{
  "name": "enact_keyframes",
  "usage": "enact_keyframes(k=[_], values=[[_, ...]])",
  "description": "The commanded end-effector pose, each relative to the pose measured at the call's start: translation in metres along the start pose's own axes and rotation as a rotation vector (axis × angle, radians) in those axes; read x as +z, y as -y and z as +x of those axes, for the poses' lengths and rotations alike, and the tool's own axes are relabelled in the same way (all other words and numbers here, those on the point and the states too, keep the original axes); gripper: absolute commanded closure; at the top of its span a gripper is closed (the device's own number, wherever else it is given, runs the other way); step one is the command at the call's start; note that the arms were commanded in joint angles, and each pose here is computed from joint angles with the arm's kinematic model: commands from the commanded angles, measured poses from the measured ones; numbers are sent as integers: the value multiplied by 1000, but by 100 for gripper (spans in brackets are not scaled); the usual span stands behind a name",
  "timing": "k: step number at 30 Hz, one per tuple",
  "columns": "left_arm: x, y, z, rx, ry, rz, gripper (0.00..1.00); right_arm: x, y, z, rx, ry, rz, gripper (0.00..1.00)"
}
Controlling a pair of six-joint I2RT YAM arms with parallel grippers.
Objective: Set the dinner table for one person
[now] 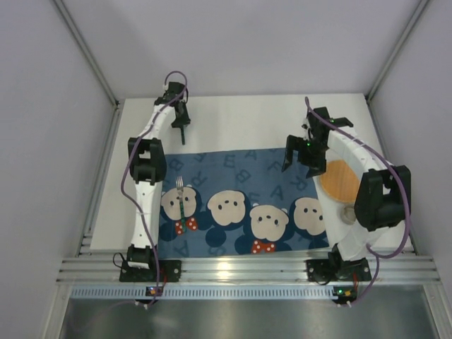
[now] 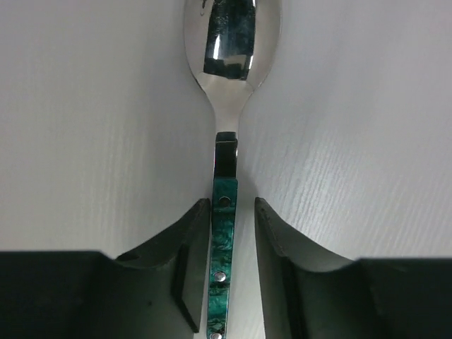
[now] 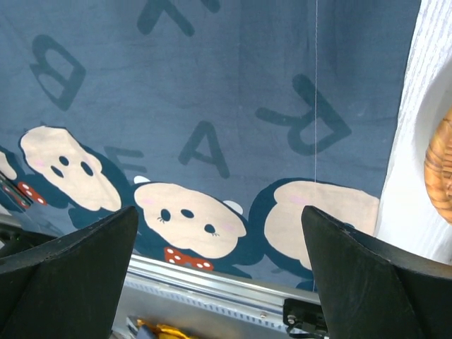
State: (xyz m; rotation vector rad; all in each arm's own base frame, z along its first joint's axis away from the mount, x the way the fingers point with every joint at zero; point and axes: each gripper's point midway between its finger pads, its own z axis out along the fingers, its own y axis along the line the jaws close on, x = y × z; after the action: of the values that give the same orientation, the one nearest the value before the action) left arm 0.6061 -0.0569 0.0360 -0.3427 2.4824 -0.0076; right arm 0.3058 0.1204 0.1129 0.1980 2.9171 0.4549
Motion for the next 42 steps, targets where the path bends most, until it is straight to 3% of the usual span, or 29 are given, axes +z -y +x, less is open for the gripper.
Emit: enact_keyframes(k=[1, 5, 9, 14, 19, 24, 29, 35, 42], values=[[10, 2, 14, 14, -36, 15, 65, -4, -4, -11, 8, 2, -7, 0], [14, -7, 27, 27, -66, -23, 86, -4, -8, -16, 13, 5, -16, 0], [12, -10, 30, 19, -80, -40, 100, -8, -10, -15, 9, 13, -24, 0], [-25, 11, 6, -12, -19, -1, 100, -13, -5, -5, -3, 27, -21, 0], [-97, 77, 4, -60, 16, 94, 100, -27, -8, -4, 37, 83, -29, 0], [-172, 161, 65, -105, -26, 229, 100, -46, -17, -2, 79, 138, -71, 0], [-231, 247, 139, -39, -41, 347, 100, -73, -9, 8, 155, 210, -24, 0], [-248, 296, 214, -17, -130, 389, 100, -122, 12, 19, 265, 378, 40, 0], [-258, 315, 282, -51, -214, 421, 100, -192, 39, 71, 355, 579, 77, 0]])
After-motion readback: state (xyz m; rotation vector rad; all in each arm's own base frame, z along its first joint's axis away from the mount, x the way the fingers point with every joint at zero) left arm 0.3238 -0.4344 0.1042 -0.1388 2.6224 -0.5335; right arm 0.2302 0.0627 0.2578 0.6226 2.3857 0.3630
